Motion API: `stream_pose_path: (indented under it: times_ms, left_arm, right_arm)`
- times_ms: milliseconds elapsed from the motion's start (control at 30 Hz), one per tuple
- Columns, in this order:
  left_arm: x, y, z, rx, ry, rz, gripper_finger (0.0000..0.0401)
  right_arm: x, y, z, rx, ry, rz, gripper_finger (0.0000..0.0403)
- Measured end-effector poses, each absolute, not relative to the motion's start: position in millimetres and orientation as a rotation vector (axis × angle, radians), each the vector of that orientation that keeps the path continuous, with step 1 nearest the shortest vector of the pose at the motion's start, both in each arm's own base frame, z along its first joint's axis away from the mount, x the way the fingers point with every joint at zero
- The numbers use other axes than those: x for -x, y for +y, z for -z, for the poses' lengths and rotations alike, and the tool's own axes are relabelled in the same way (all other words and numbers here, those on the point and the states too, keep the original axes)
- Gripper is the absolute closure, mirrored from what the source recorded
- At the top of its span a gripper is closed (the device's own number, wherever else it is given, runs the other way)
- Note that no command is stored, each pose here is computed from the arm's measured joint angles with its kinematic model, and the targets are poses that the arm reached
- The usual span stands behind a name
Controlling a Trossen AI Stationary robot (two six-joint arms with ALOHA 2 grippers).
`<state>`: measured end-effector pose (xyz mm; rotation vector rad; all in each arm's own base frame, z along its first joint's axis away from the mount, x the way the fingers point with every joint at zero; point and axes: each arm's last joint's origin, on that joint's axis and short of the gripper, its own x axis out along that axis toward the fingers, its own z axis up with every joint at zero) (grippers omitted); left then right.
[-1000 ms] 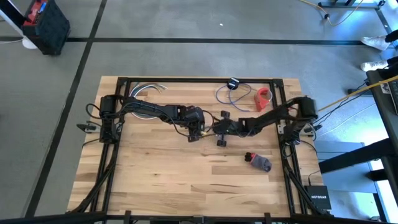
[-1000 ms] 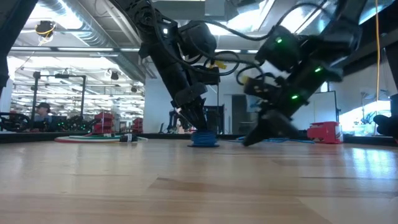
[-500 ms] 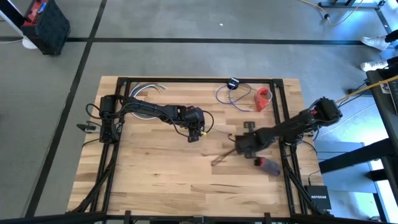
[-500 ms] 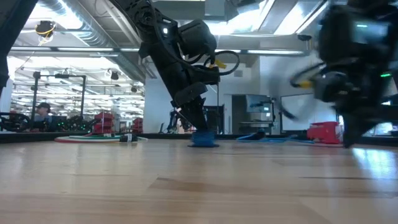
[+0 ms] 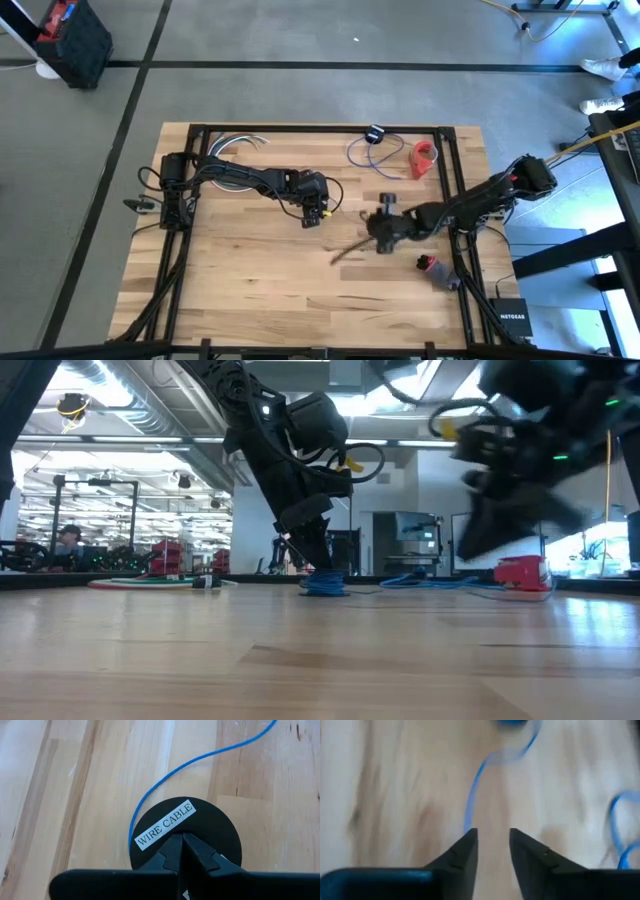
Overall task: Coil cords
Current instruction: Uncoil the blue wire from the spool
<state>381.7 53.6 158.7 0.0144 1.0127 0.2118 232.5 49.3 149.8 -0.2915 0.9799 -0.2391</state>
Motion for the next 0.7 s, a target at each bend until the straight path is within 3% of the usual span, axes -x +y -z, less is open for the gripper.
stream_pose_path:
  times_ms: [167, 367, 700]
  left_arm:
    - [-381.8, 53.6, -158.7, -0.014, 1.012, -0.211, 0.0398]
    - [-381.8, 53.5, -158.6, -0.013, 1.011, -0.208, 0.0397]
    - [-382.1, 53.6, -158.7, -0.013, 1.007, -0.208, 0.0397]
  right_arm:
    - [-251.2, 20.4, -149.3, 0.261, 0.771, 0.287, 0.0246]
    - [-268.9, -19.5, -140.1, 0.11, 0.568, 0.277, 0.0231]
    - [-300.3, -54.6, -102.7, -0.03, 0.596, 0.292, 0.0231]
